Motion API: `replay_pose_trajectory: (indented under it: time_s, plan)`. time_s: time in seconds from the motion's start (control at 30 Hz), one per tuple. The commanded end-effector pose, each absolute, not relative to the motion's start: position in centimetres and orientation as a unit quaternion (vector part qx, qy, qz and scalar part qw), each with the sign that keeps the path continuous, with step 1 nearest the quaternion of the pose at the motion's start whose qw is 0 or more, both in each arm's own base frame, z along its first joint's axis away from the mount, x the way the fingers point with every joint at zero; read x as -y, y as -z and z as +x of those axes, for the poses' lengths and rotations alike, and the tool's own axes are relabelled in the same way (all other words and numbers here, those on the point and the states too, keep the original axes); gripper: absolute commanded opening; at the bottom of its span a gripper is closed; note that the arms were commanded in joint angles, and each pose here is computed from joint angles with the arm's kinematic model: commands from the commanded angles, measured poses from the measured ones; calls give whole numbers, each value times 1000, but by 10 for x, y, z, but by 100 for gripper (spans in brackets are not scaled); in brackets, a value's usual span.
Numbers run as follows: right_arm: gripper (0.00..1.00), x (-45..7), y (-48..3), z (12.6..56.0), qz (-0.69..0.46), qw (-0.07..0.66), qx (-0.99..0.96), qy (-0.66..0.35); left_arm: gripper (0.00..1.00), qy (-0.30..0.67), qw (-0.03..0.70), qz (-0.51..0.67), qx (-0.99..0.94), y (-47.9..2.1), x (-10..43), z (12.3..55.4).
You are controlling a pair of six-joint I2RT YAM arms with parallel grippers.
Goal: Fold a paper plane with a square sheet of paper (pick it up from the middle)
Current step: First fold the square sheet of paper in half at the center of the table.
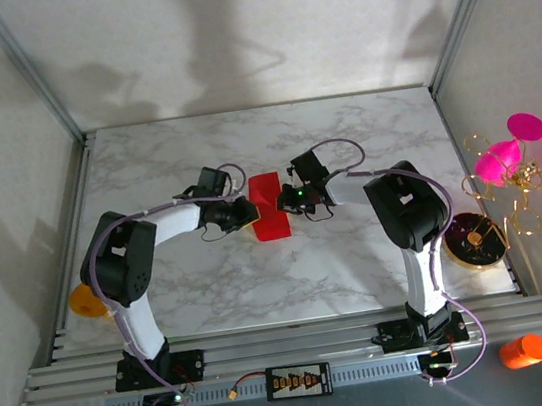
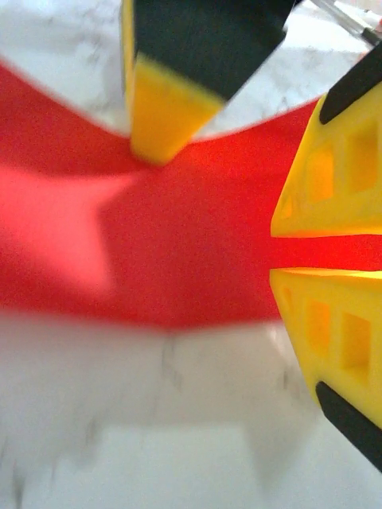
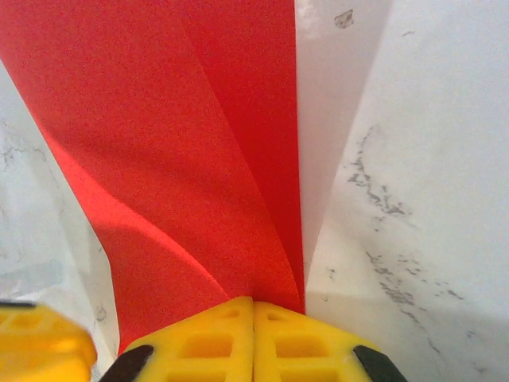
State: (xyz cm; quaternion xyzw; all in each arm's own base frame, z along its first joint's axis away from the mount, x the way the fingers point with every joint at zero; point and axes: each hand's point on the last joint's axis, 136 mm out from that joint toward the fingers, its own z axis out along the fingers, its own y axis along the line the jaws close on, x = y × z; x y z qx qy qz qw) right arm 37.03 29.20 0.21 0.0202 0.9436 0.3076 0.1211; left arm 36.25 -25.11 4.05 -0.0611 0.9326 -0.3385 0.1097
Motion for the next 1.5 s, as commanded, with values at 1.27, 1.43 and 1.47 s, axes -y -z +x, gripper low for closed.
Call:
replay_pose_trajectory:
  time_s: [1.27,1.43,1.47]
  plan:
    - [7,-203,110,296,65,-2,-993,-93,16,366,80,-119,-919,-30,271,343]
    - [7,-203,111,296,65,-3,-993,-94,16,325,54,-116,-937,-7,257,323]
    - [7,-203,111,296,65,-3,-993,-93,16,319,46,-115,-940,-3,254,317]
